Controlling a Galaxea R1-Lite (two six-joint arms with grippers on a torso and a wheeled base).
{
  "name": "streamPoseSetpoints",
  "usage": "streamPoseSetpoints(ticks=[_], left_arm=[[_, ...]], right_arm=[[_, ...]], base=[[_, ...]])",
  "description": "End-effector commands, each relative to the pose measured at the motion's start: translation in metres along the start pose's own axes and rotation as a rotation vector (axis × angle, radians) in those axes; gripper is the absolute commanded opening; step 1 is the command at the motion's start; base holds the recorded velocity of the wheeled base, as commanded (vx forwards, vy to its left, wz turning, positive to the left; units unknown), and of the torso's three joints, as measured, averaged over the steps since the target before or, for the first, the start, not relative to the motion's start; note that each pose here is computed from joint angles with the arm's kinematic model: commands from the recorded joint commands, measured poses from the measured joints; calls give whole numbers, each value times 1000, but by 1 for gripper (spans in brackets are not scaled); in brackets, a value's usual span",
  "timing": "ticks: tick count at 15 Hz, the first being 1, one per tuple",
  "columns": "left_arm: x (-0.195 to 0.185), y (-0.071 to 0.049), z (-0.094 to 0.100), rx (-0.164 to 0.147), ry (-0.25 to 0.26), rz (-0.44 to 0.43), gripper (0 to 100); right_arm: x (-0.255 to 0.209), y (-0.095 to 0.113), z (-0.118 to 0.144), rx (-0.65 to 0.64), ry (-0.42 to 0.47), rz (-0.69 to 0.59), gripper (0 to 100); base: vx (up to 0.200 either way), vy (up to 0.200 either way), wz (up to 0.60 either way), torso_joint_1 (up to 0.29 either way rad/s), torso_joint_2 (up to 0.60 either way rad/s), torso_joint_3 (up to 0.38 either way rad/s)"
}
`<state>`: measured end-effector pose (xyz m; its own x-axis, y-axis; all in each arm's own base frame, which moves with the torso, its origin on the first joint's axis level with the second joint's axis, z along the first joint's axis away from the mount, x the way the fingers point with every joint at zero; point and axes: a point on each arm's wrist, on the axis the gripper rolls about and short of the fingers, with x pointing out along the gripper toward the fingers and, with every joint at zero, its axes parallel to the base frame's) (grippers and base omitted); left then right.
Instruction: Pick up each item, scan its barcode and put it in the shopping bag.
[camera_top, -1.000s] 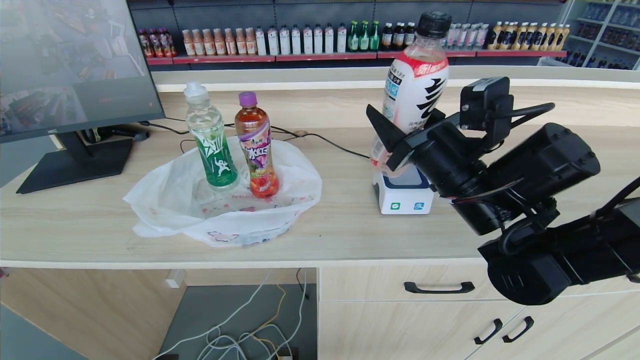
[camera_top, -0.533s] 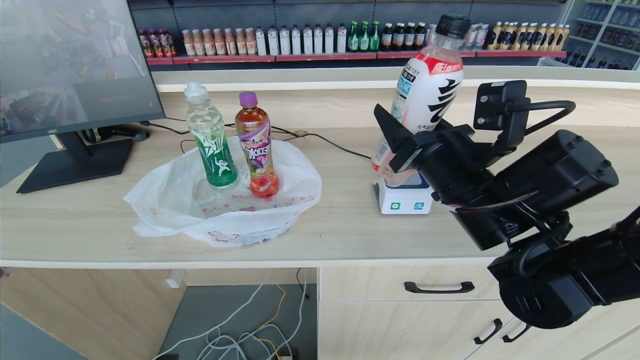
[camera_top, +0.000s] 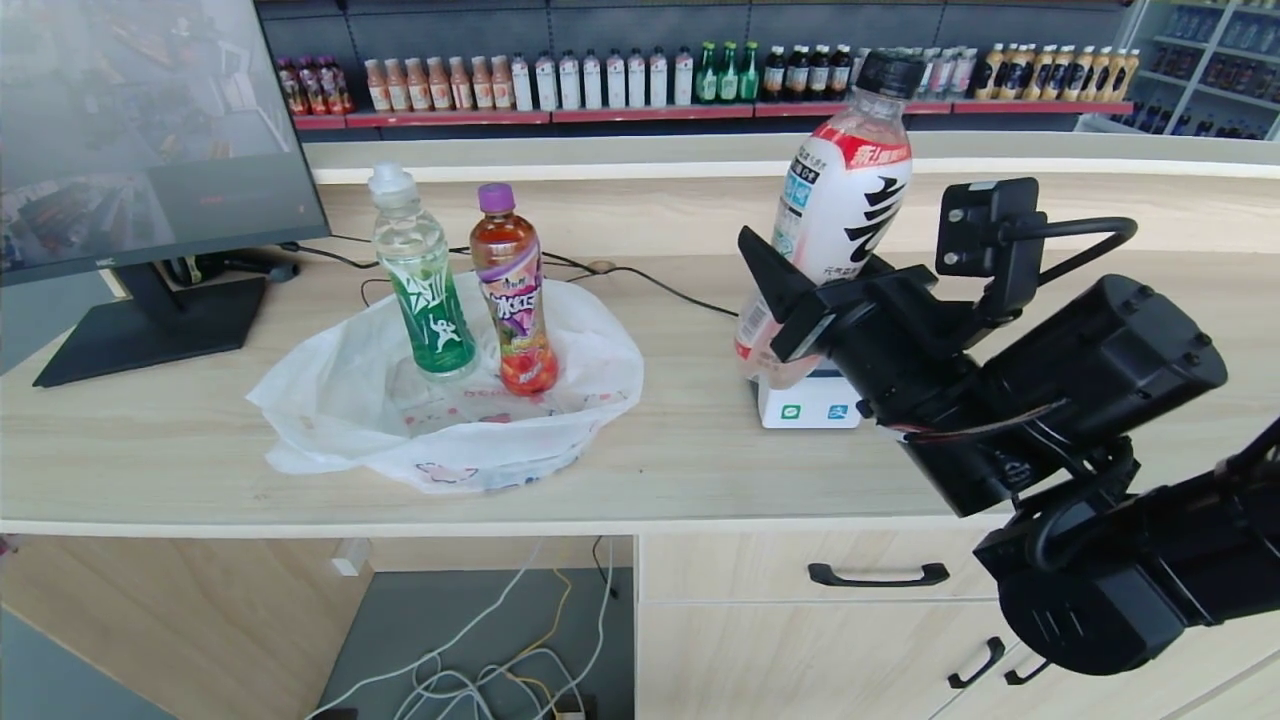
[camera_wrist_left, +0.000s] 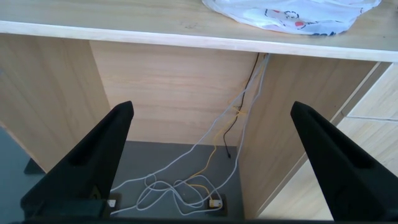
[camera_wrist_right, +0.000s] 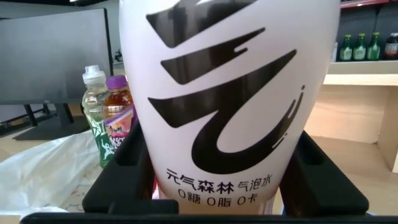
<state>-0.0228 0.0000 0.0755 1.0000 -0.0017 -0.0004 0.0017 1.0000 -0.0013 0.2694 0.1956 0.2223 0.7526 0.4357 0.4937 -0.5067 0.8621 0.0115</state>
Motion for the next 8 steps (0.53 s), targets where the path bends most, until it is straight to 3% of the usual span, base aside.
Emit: streamPoseSetpoints(ticks=[1,8], left_arm=[[0,0,0,0,0,0,100],[0,0,0,0,0,0,100]], right_arm=[[0,0,0,2,0,-1,0],[-3,0,-4,0,19,0,0]], base=[[0,200,0,2,2,7],[0,200,0,4,2,1]])
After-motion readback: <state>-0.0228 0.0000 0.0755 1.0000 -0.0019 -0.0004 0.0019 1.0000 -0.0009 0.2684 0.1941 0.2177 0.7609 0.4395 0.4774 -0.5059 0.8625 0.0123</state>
